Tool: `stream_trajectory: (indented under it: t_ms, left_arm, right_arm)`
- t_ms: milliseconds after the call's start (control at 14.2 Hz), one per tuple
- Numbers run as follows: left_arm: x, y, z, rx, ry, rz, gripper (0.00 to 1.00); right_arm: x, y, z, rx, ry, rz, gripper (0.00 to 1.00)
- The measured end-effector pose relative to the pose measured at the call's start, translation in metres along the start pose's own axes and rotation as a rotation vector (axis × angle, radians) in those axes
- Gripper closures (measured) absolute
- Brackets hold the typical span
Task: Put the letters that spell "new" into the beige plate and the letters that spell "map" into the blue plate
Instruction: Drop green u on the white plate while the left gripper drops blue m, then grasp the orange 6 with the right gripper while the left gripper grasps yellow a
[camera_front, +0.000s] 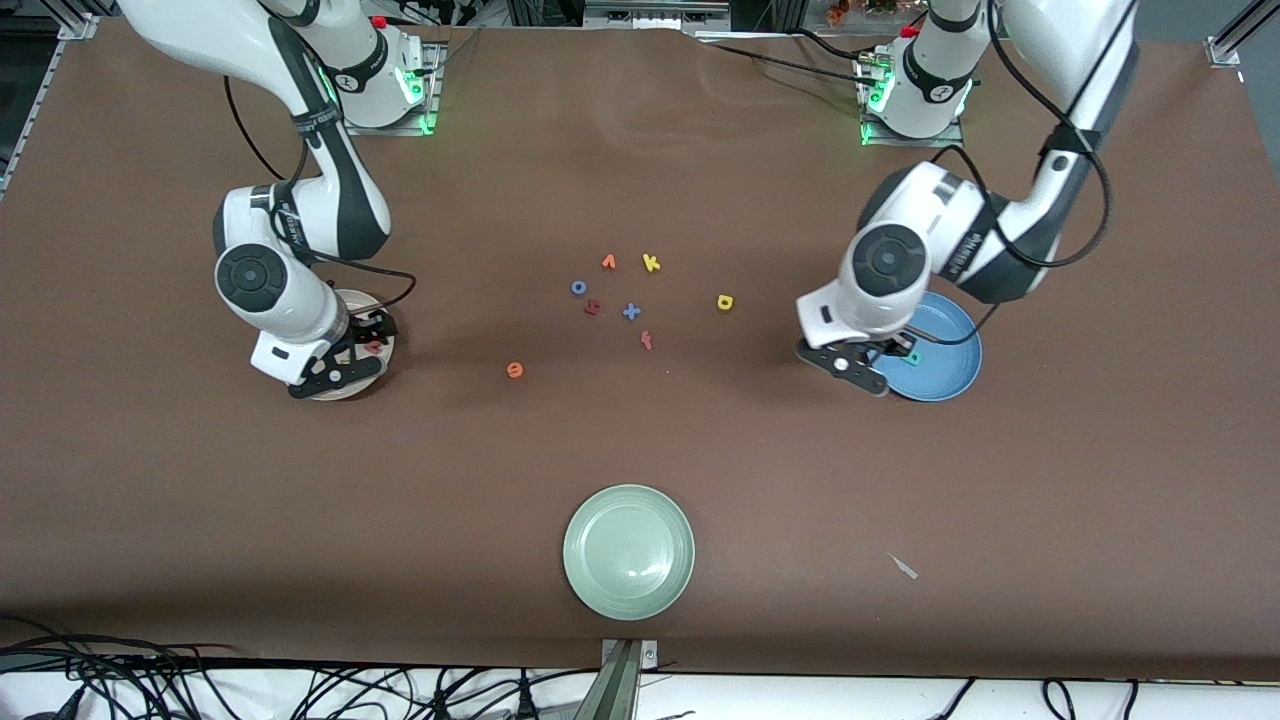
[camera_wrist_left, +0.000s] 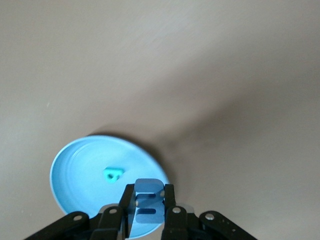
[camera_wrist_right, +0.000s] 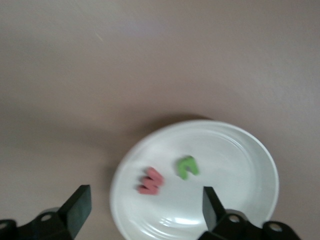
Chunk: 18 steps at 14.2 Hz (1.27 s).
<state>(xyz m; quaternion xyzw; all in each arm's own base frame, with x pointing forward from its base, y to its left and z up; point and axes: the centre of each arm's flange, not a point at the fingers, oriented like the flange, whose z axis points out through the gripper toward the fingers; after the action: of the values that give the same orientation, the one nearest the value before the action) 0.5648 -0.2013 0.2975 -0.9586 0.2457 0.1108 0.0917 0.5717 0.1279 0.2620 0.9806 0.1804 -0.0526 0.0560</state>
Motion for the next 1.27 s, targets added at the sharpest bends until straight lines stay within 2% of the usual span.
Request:
stream_trajectory:
  t_ms: [141, 352, 563, 704, 844, 1055, 1126, 1266]
  left_arm:
    - [-0.010, -0.020, 0.022, -0.012, -0.034, -0.013, 0.73]
    - [-0.021, -0.030, 0.062, 0.043, -0.058, 0.024, 0.73]
    - [-0.034, -0.050, 0.104, 0.023, -0.066, 0.016, 0.73]
    - [-0.035, -0.051, 0.109, 0.018, -0.067, 0.016, 0.61]
    - [-0.031, -0.038, 0.098, 0.023, -0.070, 0.039, 0.41]
    - [-0.017, 0.009, 0.045, 0.039, -0.068, 0.044, 0.17]
    - [-0.011, 0.031, 0.022, 0.025, -0.051, 0.011, 0.04]
    - [-0.005, 0.074, -0.010, -0.003, -0.025, -0.071, 0.00]
  right_arm:
    - [0.015, -0.031, -0.008, 0.007, 0.015, 0.025, 0.00]
    - [0.037, -0.075, 0.002, 0.031, 0.019, 0.040, 0.00]
    - [0.055, -0.107, 0.014, 0.079, 0.015, 0.070, 0.00]
    - [0.062, -0.117, 0.021, 0.086, 0.014, 0.097, 0.00]
    - [0.065, -0.128, 0.027, 0.088, 0.023, 0.116, 0.00]
    - [0.066, -0.169, 0.036, 0.089, 0.048, 0.118, 0.00]
    - [0.066, -0.178, 0.040, 0.089, 0.054, 0.118, 0.00]
    - [0.066, -0.183, 0.047, 0.090, 0.058, 0.117, 0.00]
